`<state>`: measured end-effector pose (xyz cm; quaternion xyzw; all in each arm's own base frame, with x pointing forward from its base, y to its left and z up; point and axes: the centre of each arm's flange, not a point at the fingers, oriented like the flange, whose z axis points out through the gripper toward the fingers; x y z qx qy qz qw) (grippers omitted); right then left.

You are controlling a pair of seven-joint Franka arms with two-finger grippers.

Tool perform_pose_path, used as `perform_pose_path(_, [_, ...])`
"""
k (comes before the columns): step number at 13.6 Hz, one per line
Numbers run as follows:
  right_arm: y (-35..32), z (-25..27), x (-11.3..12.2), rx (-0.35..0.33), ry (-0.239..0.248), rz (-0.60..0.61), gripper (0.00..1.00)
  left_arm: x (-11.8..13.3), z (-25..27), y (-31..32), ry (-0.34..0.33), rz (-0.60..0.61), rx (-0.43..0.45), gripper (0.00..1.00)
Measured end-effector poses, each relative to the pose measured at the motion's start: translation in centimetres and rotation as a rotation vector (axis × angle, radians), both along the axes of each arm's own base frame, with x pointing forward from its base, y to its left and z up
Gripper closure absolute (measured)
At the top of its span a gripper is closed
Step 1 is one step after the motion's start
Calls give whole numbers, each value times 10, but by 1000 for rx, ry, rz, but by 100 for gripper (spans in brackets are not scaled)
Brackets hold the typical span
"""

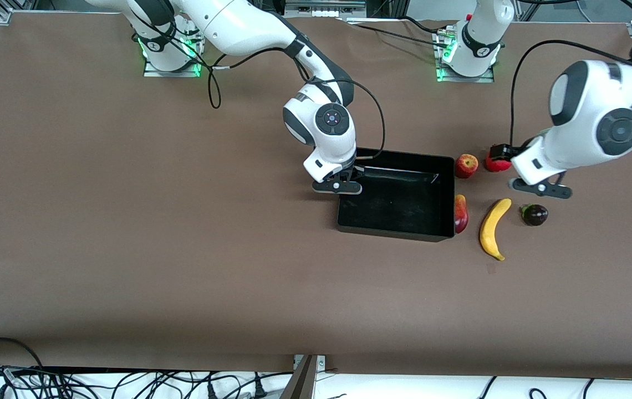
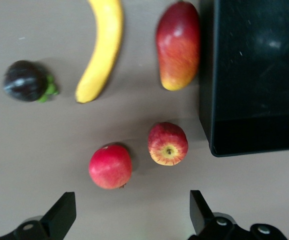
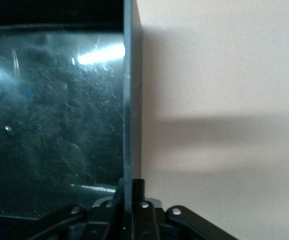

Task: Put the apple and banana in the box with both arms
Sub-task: 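Reach the left gripper down to the red apple beside the box, then grasp the red apple with the left gripper while the right gripper withdraws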

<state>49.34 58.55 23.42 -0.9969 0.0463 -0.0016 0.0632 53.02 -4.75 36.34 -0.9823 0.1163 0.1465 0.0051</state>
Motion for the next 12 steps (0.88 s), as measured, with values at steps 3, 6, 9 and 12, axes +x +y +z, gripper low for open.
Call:
perform_pose_path(3, [-9, 29, 20, 8, -32, -10, 53, -31, -43, -32, -53, -185, 30, 0])
perform_pose_path(6, [-64, 97, 63, -40, -12, 18, 23, -59, -82, -46, -95, -297, 44, 0])
perform_pose_path(9, [-183, 203, 119, -69, 15, 94, 0, -84, -117, -42, -159, -325, 11, 0])
perform_pose_path(12, [-285, 293, 129, -71, 33, 133, 0, -97, -138, -41, -195, -338, -12, 0])
